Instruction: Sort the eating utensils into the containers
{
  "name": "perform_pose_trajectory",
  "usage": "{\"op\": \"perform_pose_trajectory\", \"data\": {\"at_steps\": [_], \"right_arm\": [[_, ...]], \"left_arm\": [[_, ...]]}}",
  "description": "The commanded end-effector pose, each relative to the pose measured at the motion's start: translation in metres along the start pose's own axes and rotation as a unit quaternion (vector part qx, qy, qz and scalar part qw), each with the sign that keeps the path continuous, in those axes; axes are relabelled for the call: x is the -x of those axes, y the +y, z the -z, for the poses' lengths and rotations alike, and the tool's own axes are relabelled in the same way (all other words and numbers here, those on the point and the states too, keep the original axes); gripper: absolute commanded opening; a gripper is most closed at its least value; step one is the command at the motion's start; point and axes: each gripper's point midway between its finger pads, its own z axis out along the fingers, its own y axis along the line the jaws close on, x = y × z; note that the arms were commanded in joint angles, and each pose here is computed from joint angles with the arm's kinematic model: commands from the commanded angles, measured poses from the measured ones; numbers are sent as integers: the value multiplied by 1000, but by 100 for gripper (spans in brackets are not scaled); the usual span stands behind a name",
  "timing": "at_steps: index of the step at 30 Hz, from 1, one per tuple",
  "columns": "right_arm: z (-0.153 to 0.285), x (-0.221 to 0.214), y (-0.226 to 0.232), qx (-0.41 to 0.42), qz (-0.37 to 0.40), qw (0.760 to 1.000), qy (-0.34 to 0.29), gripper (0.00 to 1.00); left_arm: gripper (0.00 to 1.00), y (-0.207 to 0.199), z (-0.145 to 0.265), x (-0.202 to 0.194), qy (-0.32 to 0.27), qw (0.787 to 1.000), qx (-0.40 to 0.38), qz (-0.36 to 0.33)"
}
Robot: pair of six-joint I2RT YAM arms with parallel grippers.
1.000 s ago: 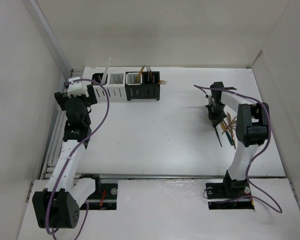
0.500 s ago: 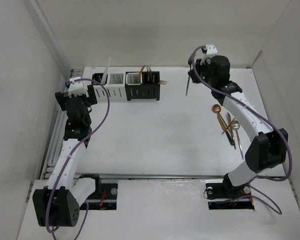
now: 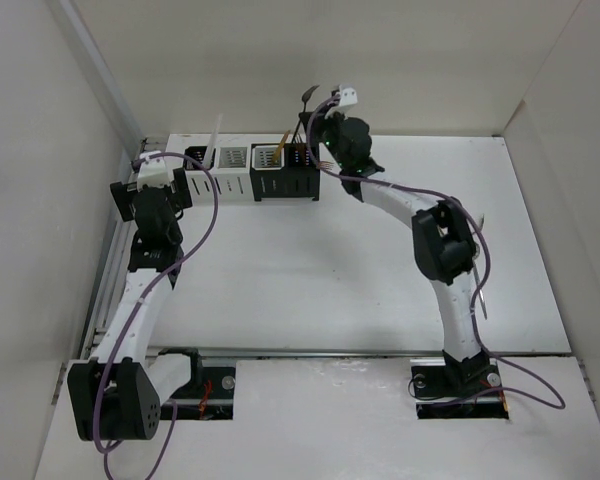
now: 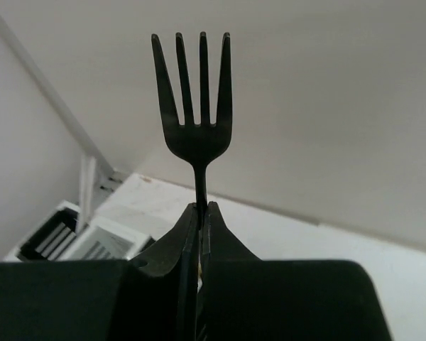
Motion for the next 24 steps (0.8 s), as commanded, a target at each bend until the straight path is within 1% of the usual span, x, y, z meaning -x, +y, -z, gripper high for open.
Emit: {"op": "perform_pose_trajectory", "data": {"at_steps": [1, 3, 5, 6, 7, 10, 11, 13, 14, 15, 16, 17, 18, 19, 20, 21, 22, 24], "right_arm": [[-4, 44, 12, -1, -14, 993, -115, 0], [-2, 34, 13, -5, -16, 994, -106, 0], [3, 26, 5, -25, -13, 995, -97, 0], [5, 16, 0, -35, -12, 996, -86, 0], [8, 0, 1, -36, -7, 997, -67, 0], [14, -11, -1, -39, 9, 998, -39, 0], [17, -27, 4, -33, 10, 999, -13, 0], [20, -28, 6, -25, 29, 999, 0, 0], [22, -37, 10, -24, 36, 999, 15, 1], [23, -36, 12, -16, 44, 999, 24, 8], [24, -41, 17, -13, 50, 998, 35, 19], [25, -38, 20, -8, 57, 997, 47, 45], [26, -42, 19, -10, 58, 997, 57, 57], [27, -32, 22, -9, 58, 997, 54, 64], [28, -21, 22, -13, 58, 997, 45, 69], [32, -21, 20, -20, 58, 997, 50, 76], [36, 2, 26, -17, 57, 998, 34, 81], [44, 18, 26, -23, 64, 997, 30, 83]], "left_arm": [[100, 10, -4, 28, -30, 999, 22, 7], [100, 11, -6, 24, -25, 999, 26, 1], [100, 13, -6, 30, -36, 999, 32, 6], [100, 11, -8, 22, -27, 999, 31, 2], [100, 11, -8, 22, -27, 999, 31, 2], [100, 11, -8, 22, -27, 999, 31, 8], [100, 11, -8, 22, -27, 999, 31, 8], [100, 8, -10, 19, -24, 999, 26, 6], [100, 8, -10, 19, -24, 999, 26, 6], [100, 6, -10, 19, -24, 999, 21, 6], [100, 6, -10, 19, -24, 999, 21, 6], [100, 4, -10, 20, -25, 1000, 15, 10], [100, 4, -10, 20, -25, 1000, 14, 11], [100, 5, -8, 23, -30, 999, 15, 13], [100, 5, -8, 23, -30, 999, 15, 13], [100, 5, -8, 23, -30, 999, 15, 13], [100, 6, -6, 25, -30, 999, 15, 13], [100, 4, -5, 23, -27, 1000, 10, 11]]}}
